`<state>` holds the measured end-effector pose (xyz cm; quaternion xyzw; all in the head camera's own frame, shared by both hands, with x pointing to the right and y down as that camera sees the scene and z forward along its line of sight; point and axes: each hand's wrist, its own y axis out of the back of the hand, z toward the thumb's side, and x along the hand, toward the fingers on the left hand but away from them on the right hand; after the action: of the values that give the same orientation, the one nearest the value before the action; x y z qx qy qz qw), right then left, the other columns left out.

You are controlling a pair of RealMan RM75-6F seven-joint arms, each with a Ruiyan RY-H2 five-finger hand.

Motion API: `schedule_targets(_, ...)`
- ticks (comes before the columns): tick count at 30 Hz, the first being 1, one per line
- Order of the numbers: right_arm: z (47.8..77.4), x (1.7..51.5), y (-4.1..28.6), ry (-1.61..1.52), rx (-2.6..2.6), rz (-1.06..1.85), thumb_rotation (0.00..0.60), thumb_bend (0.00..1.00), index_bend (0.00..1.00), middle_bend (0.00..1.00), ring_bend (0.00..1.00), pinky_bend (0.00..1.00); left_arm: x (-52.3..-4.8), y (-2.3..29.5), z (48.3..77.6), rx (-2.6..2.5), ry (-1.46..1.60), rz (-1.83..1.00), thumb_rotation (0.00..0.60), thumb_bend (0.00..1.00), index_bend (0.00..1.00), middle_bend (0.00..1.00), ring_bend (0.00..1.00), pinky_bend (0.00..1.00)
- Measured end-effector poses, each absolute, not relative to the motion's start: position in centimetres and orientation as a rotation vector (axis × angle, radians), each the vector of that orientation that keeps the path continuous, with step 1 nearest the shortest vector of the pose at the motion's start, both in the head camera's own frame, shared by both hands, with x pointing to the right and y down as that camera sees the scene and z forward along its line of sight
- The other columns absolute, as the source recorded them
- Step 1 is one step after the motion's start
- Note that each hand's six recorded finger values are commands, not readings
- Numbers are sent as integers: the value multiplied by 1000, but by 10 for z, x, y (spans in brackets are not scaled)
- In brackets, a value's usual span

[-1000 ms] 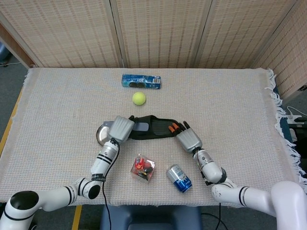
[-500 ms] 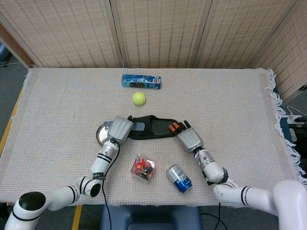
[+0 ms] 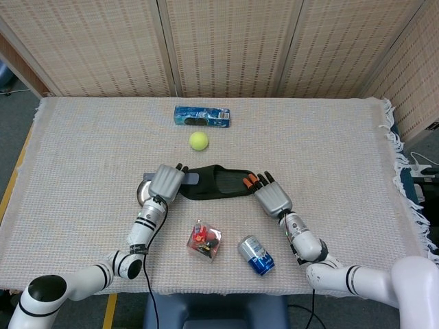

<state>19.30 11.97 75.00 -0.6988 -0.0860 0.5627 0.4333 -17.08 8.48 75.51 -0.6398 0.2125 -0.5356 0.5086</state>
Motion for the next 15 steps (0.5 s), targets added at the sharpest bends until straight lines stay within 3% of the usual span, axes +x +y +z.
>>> schedule_targets(15,747,193,120,-219,-1747,1400,600,713,0,0,0,0,-150,93,743,-1573,540,-1222,600,453,525,627,820,1000)
